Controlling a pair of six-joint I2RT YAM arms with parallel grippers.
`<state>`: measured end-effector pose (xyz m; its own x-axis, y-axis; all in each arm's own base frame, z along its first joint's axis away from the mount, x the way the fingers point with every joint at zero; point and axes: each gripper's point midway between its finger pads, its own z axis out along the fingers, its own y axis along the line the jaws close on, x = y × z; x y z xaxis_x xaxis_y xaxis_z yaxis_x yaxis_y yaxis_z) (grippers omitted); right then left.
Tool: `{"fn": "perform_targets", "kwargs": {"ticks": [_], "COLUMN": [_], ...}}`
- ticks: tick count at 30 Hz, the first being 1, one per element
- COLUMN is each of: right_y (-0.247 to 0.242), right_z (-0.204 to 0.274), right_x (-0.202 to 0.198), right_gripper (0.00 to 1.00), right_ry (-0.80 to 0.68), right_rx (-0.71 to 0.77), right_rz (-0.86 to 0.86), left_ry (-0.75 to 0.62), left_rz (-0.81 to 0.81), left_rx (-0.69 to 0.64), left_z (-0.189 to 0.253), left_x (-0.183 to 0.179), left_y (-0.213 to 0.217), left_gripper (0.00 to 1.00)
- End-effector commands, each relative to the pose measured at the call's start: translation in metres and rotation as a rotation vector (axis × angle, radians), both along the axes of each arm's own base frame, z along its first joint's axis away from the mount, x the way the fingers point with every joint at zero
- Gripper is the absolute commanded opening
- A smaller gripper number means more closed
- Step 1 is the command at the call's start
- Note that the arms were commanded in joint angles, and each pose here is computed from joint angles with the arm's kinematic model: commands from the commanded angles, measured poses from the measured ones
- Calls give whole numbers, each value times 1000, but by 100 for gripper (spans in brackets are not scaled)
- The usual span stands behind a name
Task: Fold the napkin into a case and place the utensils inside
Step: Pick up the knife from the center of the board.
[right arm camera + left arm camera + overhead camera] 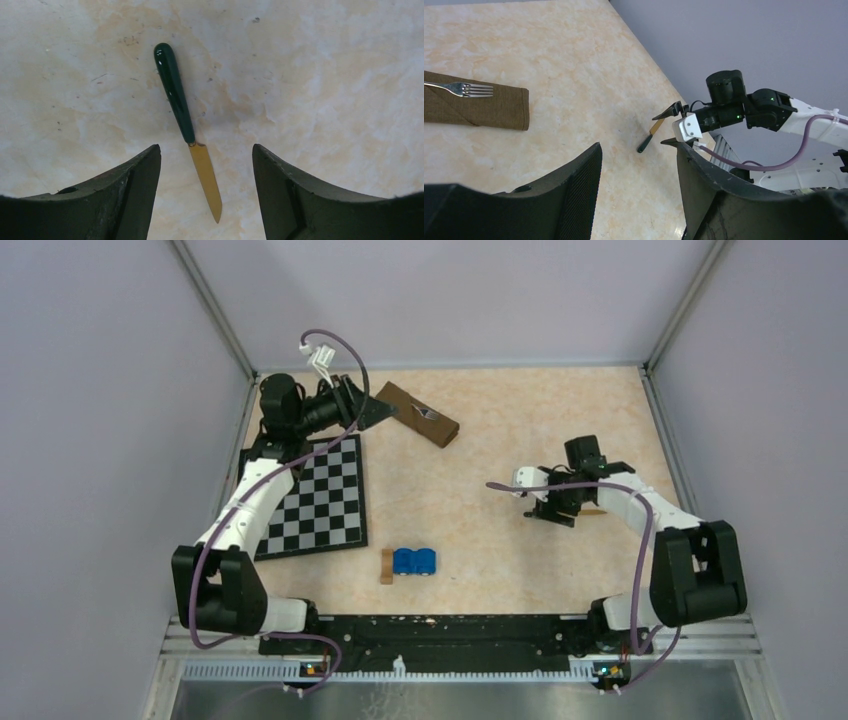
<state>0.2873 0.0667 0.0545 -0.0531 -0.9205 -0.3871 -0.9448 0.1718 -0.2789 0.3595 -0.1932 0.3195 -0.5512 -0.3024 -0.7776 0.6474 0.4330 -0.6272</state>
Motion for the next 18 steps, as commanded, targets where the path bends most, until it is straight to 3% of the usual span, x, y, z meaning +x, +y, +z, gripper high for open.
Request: {"fn": "perform_targets", "kwargs": {"ticks": [1, 14, 16, 18], "right_y": [15, 0, -2, -2], "right_z": [-9, -37, -44, -49], "right_x": [1, -2, -5, -8], "right_gripper": [66, 58, 51, 37], "right_ry": [13, 81, 95, 113], "right_rx": [67, -26, -32, -20], "right_rz": [79, 81, 75, 59], "left_ry": [-57, -45, -44, -46], "left_rz": [-23, -17, -15, -16], "left_rx": [-21, -27, -28, -27], "left_z": [12, 8, 8, 8], "left_x": [-2, 2, 2, 2], "left_y": [1, 5, 5, 5], "left_gripper": [62, 62, 62, 62]}}
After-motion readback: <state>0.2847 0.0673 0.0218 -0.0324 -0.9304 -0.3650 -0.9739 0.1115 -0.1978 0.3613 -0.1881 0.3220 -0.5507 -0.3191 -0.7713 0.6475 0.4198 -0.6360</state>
